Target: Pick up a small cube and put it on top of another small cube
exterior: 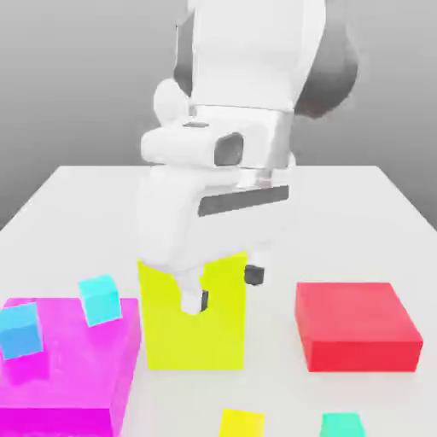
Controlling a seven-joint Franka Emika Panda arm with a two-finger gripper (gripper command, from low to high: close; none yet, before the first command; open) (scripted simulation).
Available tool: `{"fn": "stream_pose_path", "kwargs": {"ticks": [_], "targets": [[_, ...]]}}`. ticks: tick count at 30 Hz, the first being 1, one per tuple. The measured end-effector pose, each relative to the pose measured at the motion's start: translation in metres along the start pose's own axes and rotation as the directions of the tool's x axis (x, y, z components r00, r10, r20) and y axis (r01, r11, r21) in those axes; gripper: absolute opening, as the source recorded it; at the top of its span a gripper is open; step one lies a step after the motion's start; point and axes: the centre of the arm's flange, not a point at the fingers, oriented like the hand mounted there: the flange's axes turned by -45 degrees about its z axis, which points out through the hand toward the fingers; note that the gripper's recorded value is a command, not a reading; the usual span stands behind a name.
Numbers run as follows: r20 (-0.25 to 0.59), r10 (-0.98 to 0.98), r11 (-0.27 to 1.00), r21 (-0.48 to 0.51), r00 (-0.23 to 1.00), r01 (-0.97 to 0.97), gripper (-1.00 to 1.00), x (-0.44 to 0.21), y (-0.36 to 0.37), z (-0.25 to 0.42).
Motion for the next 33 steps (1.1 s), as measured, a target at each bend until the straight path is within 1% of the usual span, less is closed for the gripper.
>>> {"fn": "stream_pose_path", "kwargs": {"ticks": [3, 7, 11, 12, 19, 23, 24, 26, 30, 33], "targets": [[0.011, -0.138, 0.988, 0.076, 0.990, 0.136, 0.00, 0.000, -0.012, 0.053], [-0.013, -0.306, 0.937, 0.175, 0.952, 0.304, 0.00, -0.002, -0.035, 0.119], [-0.024, -0.339, 0.921, 0.195, 0.940, 0.337, 0.00, -0.004, -0.049, 0.177], [-0.024, -0.341, 0.920, 0.196, 0.940, 0.339, -1.00, -0.005, -0.052, 0.188], [-0.024, -0.341, 0.920, 0.198, 0.940, 0.339, -1.00, -0.005, -0.053, 0.190], [-0.025, -0.341, 0.920, 0.198, 0.940, 0.339, -1.00, -0.003, -0.043, 0.144], [-0.020, -0.315, 0.929, 0.199, 0.949, 0.313, -1.00, -0.005, -0.041, 0.139], [0.023, -0.268, 0.949, 0.182, 0.963, 0.259, -1.00, -0.020, -0.035, 0.123], [0.124, -0.161, 0.982, 0.118, 0.979, 0.147, -1.00, -0.061, -0.024, 0.084], [0.178, -0.066, 0.996, 0.070, 0.982, 0.054, -1.00, -0.100, -0.018, 0.055]]}}
